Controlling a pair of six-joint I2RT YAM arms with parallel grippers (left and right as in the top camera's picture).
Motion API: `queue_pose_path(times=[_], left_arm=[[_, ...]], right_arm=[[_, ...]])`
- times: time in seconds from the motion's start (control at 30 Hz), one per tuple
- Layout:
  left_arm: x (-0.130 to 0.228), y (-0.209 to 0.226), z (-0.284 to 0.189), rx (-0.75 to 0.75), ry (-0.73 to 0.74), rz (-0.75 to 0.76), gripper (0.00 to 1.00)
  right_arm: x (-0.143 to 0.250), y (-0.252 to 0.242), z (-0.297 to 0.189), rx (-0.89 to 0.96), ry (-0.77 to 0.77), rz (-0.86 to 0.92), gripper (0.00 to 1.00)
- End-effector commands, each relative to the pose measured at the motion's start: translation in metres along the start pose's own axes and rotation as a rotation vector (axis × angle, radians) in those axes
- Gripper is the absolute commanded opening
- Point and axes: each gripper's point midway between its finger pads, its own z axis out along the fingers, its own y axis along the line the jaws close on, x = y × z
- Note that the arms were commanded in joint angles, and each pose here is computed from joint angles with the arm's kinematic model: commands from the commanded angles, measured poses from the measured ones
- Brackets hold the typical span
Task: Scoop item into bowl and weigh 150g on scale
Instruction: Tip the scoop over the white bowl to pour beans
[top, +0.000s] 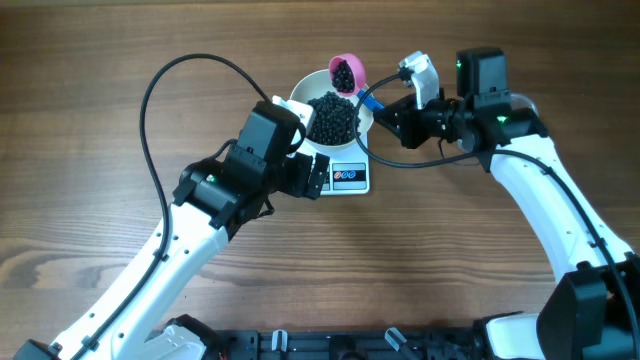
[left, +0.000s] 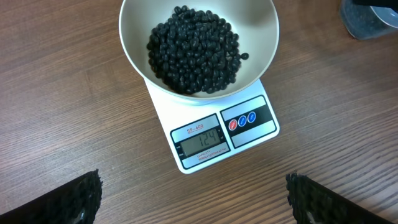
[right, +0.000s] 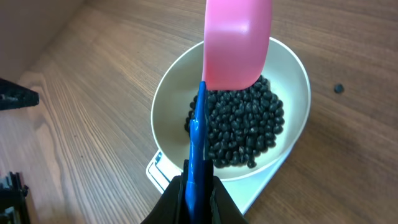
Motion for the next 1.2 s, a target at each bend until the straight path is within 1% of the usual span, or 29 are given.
queue_pose_path(times=[0.0,0.1,0.27,0.87,1.17], left_arm=[[-0.005,-0.002,-0.001,0.009,-0.007,0.01,1.0],[-0.005,-0.002,-0.001,0.009,-0.007,0.01,1.0],[-0.005,-0.002,-0.001,0.009,-0.008,0.009,1.0],[-0.005,-0.002,-0.001,0.009,-0.007,0.01,1.0],[-0.005,-0.002,-0.001,0.009,-0.007,0.01,1.0]], right_arm=[[-0.009,0.011,-0.003,0.0,-0.02,-0.104,0.04],[-0.008,0.016,0.001,-0.004,-0.013,-0.17,0.04],[-0.005,0.003,0.004,0.1,0.013,-0.19,0.04],[-0.005,0.004,0.004,0.093,0.014,-0.186,0.04],[-0.005,0.0,0.004,0.119,0.018,-0.185,0.04]])
